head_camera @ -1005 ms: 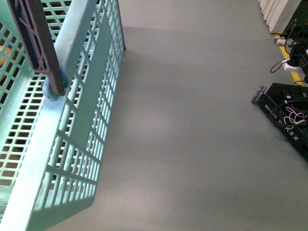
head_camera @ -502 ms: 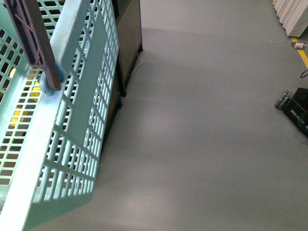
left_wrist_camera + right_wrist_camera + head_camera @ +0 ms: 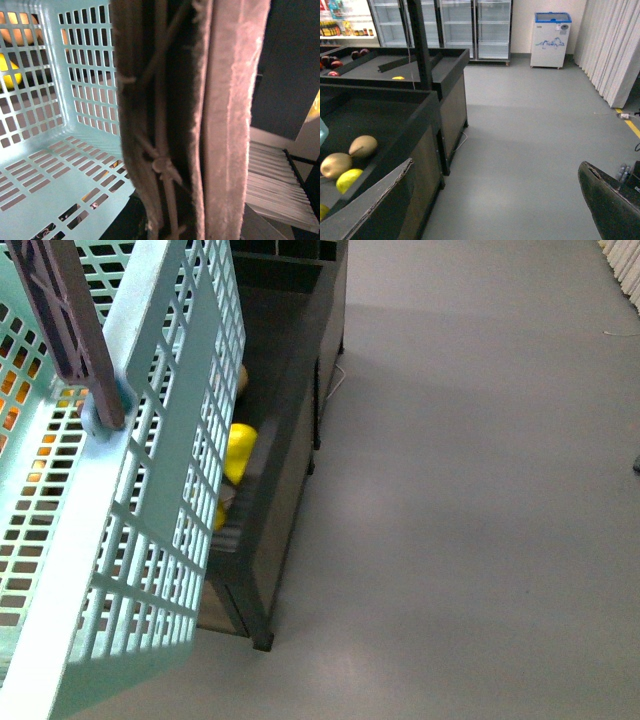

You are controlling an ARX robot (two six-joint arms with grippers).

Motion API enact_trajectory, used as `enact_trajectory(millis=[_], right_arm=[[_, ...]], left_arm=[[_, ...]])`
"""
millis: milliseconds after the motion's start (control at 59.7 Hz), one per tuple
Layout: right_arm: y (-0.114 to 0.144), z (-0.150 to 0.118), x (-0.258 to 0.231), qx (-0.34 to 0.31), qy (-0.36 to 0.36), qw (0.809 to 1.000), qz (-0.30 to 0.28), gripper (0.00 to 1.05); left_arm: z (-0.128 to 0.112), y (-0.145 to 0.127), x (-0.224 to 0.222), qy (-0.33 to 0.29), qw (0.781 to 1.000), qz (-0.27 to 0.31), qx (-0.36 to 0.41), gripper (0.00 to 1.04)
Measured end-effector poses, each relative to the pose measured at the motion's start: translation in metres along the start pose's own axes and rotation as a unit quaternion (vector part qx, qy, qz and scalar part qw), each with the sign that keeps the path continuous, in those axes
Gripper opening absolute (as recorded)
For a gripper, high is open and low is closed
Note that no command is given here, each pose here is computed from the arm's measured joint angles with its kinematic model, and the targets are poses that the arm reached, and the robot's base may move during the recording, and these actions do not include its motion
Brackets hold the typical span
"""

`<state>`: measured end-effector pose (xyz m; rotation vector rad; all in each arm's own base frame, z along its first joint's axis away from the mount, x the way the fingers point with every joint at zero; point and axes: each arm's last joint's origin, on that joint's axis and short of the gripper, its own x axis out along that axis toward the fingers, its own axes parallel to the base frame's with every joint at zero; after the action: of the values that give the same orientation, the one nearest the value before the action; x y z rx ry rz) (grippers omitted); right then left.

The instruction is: Pick mango and avocado into basket

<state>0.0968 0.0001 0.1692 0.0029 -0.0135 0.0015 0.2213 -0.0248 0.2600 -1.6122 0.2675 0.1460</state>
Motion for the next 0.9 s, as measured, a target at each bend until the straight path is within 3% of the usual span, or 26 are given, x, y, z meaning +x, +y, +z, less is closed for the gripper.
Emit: enact_trajectory(millis=[904], right_arm=[[-0.0001, -0.0001, 0.0, 0.0, 0.0, 1.0, -0.001, 0.96]], left_arm=[[0.0, -0.0001, -0.0001, 0.0, 1.0, 0.0, 0.001, 0.17]])
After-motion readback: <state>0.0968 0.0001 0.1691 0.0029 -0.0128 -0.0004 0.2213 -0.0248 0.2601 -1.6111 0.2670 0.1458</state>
